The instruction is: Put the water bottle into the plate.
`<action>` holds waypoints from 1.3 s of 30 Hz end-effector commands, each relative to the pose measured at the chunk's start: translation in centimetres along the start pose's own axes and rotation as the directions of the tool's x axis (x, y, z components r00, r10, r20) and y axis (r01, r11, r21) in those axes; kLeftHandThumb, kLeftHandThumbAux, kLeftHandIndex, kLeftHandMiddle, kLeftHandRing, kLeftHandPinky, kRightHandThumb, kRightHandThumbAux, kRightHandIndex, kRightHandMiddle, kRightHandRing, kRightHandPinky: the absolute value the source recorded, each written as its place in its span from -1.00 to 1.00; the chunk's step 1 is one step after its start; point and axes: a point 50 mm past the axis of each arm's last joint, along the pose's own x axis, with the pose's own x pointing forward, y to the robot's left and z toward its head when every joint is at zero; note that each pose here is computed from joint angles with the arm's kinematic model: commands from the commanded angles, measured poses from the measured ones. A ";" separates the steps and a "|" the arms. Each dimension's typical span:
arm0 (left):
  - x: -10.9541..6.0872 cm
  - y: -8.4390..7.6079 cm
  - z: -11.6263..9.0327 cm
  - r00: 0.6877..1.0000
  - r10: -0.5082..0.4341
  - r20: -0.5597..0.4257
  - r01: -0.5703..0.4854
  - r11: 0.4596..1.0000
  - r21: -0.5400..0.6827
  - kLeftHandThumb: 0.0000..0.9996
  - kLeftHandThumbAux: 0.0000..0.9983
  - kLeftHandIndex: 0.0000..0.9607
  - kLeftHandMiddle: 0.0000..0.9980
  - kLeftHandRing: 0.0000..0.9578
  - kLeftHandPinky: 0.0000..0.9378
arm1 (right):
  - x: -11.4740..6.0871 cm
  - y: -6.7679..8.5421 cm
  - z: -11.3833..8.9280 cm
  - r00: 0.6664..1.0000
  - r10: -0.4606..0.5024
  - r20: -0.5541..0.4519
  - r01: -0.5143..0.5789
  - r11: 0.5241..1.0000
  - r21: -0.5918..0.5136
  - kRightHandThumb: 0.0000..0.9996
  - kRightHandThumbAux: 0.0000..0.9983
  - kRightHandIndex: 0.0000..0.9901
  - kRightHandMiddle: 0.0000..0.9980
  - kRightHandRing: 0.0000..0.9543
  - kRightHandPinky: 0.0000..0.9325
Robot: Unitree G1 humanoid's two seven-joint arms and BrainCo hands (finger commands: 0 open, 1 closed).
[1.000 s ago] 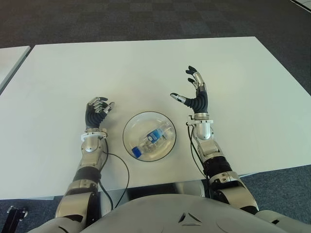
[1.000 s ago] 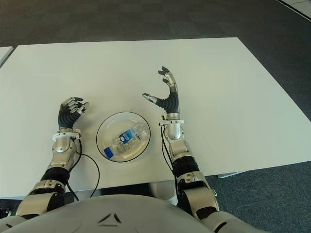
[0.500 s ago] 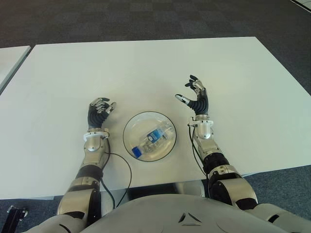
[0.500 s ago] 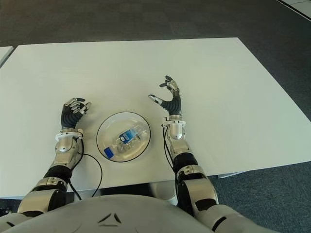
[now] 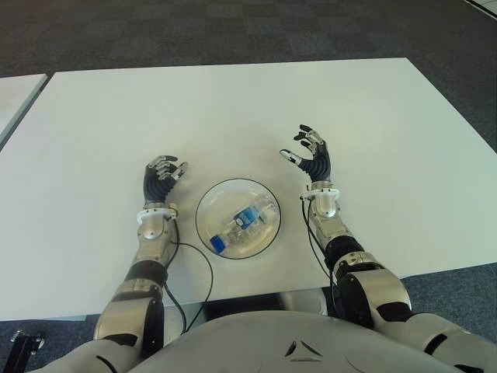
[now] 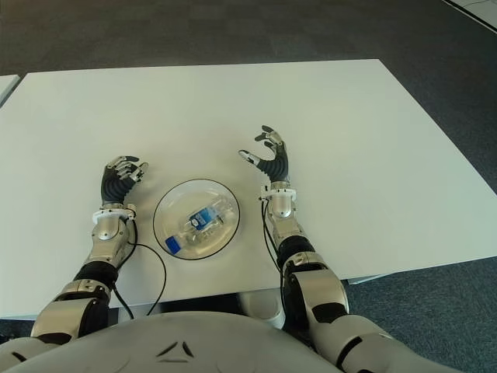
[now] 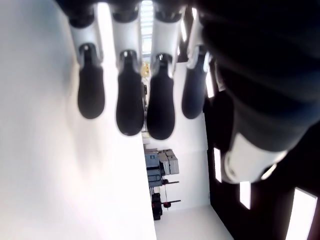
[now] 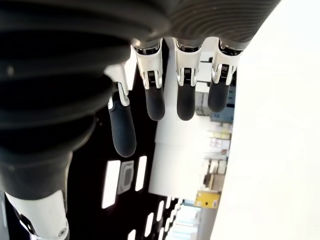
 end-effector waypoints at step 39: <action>-0.4 0.3 -1.8 0.993 0.008 -0.115 -0.020 0.994 -0.105 0.42 0.43 -0.10 0.30 0.30 0.29 | -0.9 -0.2 -3.2 0.969 0.071 -0.236 -0.102 0.988 -0.119 0.40 0.47 -0.16 -0.12 -0.03 0.07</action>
